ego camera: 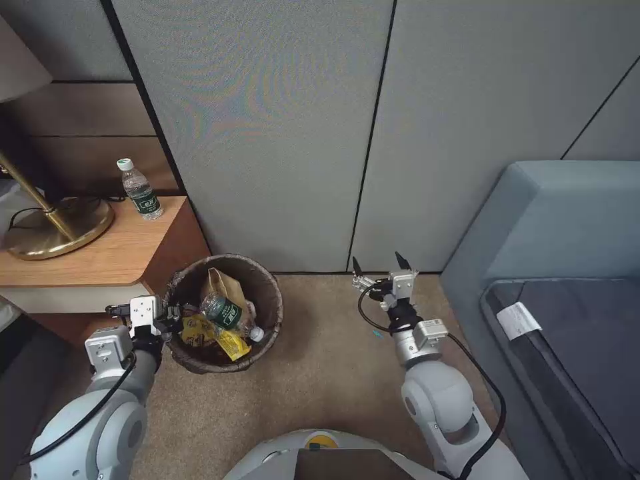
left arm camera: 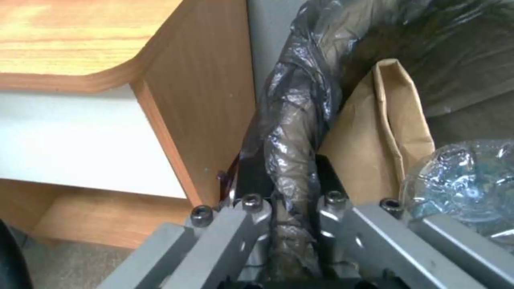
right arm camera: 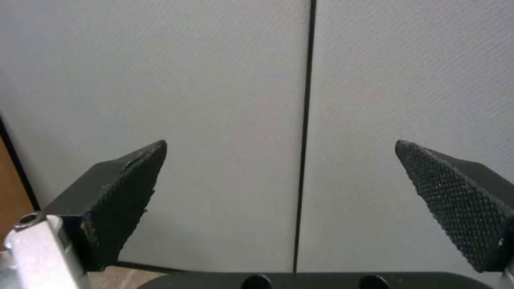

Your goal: Pick up the trash bin, then pick up the garbage from the floor and place it into the trash bin.

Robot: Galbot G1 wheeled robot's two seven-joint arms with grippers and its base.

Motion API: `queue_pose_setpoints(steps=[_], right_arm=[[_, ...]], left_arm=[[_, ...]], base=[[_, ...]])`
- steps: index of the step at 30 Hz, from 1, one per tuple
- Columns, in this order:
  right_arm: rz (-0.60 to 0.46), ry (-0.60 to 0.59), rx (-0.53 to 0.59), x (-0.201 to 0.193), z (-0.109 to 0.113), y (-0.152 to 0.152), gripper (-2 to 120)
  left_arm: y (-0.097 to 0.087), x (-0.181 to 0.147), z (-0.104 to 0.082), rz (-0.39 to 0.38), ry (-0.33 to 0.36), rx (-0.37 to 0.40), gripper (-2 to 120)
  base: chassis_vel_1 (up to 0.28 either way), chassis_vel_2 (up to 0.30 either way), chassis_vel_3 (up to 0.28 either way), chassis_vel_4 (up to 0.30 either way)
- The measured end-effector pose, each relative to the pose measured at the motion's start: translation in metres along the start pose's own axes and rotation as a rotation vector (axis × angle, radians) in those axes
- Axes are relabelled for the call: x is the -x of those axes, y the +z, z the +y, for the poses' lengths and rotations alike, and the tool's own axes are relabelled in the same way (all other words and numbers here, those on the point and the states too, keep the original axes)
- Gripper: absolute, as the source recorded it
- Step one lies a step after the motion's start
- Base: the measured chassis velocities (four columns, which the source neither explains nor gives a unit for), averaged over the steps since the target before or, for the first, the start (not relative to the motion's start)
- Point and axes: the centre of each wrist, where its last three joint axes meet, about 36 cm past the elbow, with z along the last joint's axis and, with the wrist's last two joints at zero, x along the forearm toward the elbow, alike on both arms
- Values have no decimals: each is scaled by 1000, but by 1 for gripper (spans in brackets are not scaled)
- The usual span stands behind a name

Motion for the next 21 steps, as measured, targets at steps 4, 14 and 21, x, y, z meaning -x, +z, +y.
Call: queue_pose_setpoints(steps=[4, 14, 21], right_arm=[[-2, 0, -4, 1, -2, -3, 100], [-8, 18, -10, 0, -9, -7, 100], [-9, 16, -6, 1, -8, -7, 100]], left_arm=[[4, -2, -4, 23, 6, -12, 3], [11, -5, -7, 56, 4, -12, 3], [19, -9, -7, 95, -10, -19, 3]], base=[[0, 0, 0, 0], [0, 0, 0, 0], [0, 0, 0, 0]])
